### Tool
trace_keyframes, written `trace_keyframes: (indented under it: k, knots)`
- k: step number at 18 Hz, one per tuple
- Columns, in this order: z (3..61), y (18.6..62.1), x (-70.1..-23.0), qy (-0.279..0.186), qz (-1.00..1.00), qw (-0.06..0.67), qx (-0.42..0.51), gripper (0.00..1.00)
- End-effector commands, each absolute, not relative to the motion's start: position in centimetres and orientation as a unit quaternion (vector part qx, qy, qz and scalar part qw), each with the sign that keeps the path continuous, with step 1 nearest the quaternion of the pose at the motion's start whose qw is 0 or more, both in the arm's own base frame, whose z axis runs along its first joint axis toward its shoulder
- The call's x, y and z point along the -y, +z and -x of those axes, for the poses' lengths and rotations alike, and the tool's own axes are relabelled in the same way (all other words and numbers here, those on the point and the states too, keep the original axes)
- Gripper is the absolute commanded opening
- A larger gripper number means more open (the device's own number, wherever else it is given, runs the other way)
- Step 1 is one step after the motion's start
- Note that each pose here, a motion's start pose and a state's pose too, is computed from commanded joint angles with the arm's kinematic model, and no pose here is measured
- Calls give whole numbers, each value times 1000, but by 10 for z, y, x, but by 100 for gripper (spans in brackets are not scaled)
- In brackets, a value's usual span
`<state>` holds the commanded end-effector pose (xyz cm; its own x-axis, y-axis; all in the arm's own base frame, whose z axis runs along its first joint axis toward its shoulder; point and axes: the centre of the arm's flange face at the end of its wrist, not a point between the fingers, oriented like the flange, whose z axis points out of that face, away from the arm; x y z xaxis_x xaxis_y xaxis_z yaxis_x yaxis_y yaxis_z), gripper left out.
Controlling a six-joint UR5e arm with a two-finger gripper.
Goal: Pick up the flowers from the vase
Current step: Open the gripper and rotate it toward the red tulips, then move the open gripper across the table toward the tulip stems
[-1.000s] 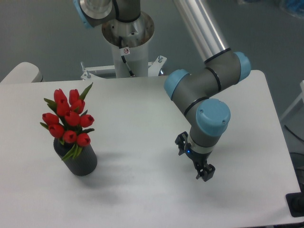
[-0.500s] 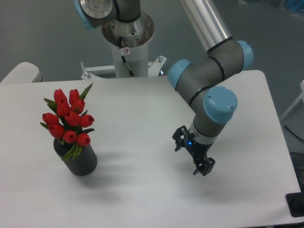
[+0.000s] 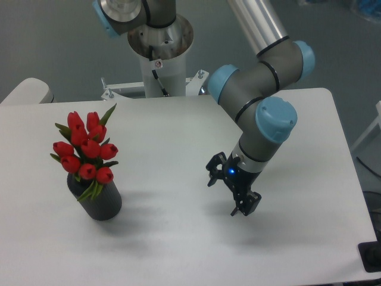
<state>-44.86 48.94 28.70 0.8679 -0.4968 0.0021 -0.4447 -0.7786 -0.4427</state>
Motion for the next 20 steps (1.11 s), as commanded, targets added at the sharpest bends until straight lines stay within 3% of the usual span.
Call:
trace_keyframes:
  k: [8,20]
  knots:
    - [440,284,-467,-117,908,349,-200,100]
    - [434,280,-465,-132,898,374,-191,100]
